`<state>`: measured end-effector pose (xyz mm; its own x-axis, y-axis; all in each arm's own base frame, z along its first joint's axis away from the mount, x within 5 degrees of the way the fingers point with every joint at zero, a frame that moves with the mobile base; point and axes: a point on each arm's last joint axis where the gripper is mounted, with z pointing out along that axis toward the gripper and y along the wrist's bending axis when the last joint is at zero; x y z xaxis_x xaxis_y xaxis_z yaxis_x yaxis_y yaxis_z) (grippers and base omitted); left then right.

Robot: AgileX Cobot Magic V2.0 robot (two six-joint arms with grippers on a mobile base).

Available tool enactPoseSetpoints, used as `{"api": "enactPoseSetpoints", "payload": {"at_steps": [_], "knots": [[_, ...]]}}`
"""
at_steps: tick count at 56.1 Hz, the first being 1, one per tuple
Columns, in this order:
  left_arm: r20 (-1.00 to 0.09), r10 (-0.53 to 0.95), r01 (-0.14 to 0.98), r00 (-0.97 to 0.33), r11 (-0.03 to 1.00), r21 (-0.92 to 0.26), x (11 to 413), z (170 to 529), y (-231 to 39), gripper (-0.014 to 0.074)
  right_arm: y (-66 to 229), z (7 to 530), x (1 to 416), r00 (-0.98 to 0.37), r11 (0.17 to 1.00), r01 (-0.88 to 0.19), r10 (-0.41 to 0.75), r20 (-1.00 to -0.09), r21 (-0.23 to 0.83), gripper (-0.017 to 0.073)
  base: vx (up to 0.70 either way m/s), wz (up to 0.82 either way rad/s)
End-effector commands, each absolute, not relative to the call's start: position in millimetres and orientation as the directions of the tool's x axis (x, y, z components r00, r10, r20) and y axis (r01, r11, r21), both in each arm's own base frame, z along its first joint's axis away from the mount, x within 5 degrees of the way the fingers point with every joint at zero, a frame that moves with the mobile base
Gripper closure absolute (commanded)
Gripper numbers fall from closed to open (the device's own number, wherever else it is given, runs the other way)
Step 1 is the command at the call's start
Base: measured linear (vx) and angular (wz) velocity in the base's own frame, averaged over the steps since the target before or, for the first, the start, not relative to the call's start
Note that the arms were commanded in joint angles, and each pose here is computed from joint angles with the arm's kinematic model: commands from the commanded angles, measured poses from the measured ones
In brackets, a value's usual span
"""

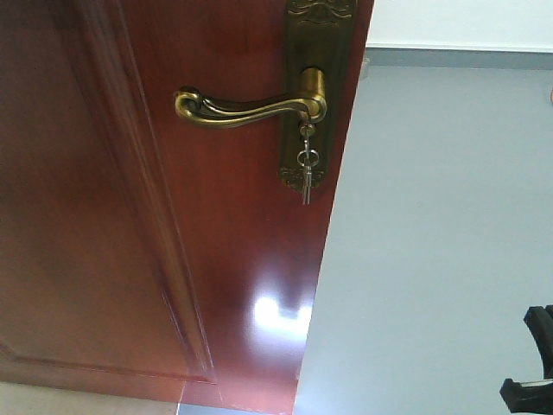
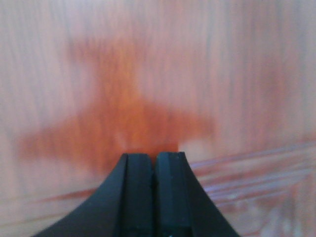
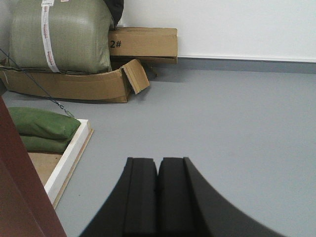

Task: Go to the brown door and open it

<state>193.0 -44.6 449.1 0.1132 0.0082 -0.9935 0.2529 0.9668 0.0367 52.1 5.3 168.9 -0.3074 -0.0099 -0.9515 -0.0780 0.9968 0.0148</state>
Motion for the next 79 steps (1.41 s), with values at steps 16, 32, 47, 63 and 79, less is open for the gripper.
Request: {"api": "enactPoseSetpoints", "payload": {"at_steps": [16,32,47,63,79], "knots": [[-0.968,-0.084,0.206,0.238,0.978,-0.034,187,470,-38,0.0597,5,175,54,-0.228,0.997,-0.074,-0.019,-0.974,-0.002,0.0559,0.00,0.00],[-0.977,-0.085,0.219,0.195,0.975,-0.041,180,468,-38,0.0597,5,175,54,-0.232,0.997,-0.074,-0.019,-0.973,-0.002,0.0559,0.00,0.00],[-0.987,-0.067,0.234,0.146,0.972,-0.031,133,443,-30,0.0597,5,175,54,-0.231,0.997,-0.074,-0.019,-0.973,-0.002,0.0559,0.00,0.00],[-0.991,-0.055,0.218,0.119,0.976,-0.028,77,330,-17,0.0597,5,175,54,-0.231,0.997,-0.074,-0.019,-0.973,-0.002,0.0559,0.00,0.00],[-0.978,-0.082,0.188,0.189,0.981,-0.046,54,222,-9,0.0597,5,175,54,-0.231,0.997,-0.074,-0.019,-0.973,-0.002,0.0559,0.00,0.00]]}}
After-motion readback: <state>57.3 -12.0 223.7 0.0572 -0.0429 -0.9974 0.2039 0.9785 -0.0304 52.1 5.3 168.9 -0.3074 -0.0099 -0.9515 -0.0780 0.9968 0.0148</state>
